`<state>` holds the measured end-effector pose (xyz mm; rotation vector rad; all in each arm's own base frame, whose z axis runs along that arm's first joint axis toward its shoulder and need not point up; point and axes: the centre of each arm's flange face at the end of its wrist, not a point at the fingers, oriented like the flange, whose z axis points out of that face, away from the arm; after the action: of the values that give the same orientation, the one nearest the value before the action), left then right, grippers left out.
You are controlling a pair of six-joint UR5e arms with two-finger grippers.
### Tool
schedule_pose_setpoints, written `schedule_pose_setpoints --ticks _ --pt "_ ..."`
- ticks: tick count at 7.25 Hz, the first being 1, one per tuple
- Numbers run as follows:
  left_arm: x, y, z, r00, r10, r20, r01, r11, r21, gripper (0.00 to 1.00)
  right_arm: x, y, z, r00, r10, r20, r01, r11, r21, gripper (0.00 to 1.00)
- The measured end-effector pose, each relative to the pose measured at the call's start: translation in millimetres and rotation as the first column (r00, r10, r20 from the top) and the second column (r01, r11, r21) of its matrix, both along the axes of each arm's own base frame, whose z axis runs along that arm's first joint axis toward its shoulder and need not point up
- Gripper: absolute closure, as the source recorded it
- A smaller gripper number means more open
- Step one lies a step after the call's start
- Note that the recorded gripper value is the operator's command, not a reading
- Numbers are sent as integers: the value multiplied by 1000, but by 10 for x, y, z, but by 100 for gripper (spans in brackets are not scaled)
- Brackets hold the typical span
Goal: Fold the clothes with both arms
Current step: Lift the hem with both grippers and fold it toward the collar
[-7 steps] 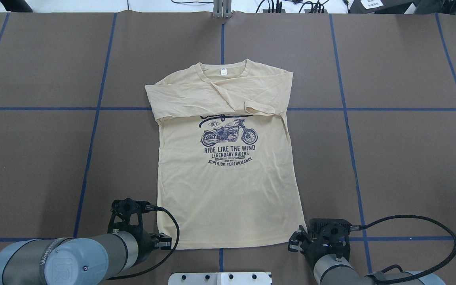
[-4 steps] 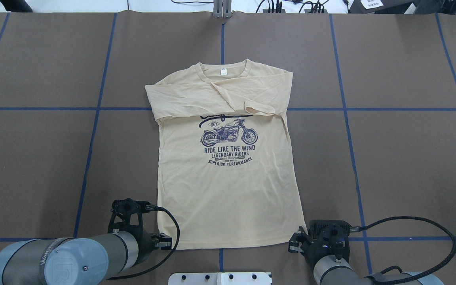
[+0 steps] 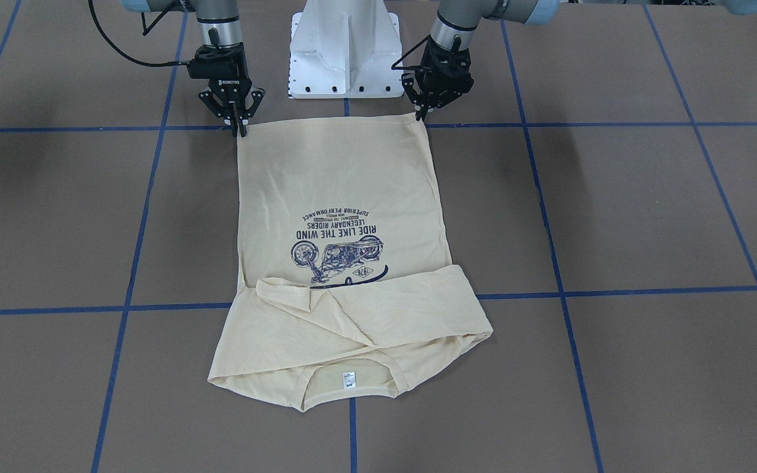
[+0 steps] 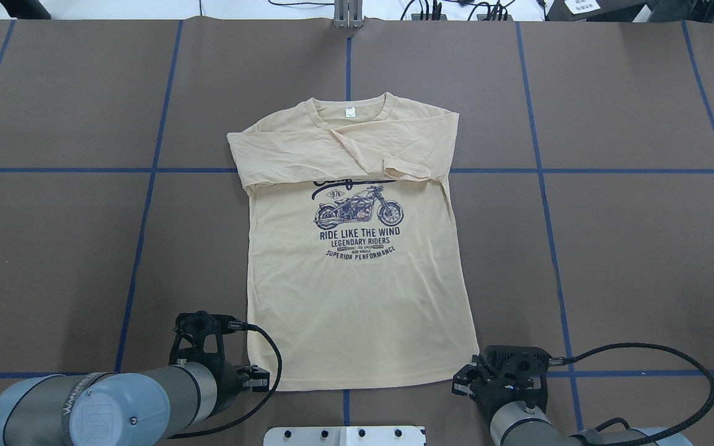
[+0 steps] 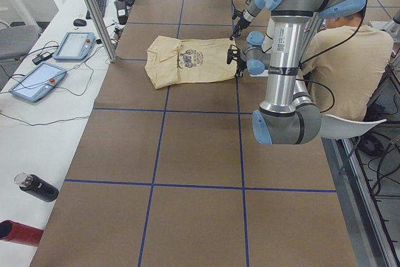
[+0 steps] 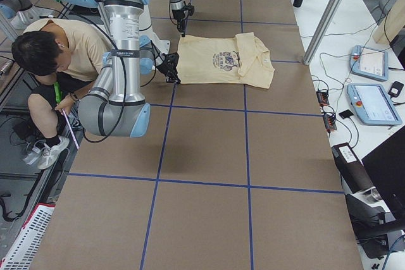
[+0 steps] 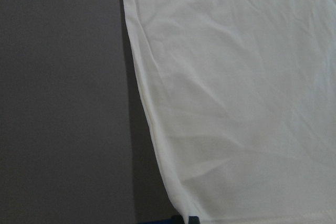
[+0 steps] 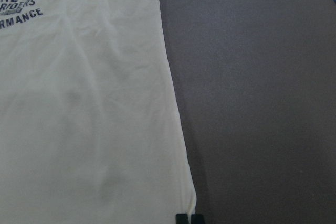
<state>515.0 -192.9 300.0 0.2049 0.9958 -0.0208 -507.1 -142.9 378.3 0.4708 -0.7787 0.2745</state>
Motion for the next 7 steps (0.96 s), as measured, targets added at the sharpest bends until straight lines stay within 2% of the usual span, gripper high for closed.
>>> schedule_pose_setpoints --ticks 2,3,5,7 --pt "-147 -6 -168 1000 8 -23 -8 1000 11 100 135 -34 -240 999 11 49 -11 1000 -7 100" --pt "-390 12 -430 998 37 -41 -37 999 14 100 380 -67 -584 996 1 90 2 1000 -25 100" --pt "-1170 151 -1078 987 123 -107 -125 992 -7 100 1152 46 -1390 983 -97 155 113 988 -100 100" --pt "-1800 298 -1441 972 171 -160 -176 984 -16 100 1771 222 -1842 957 -199 213 232 962 -142 100"
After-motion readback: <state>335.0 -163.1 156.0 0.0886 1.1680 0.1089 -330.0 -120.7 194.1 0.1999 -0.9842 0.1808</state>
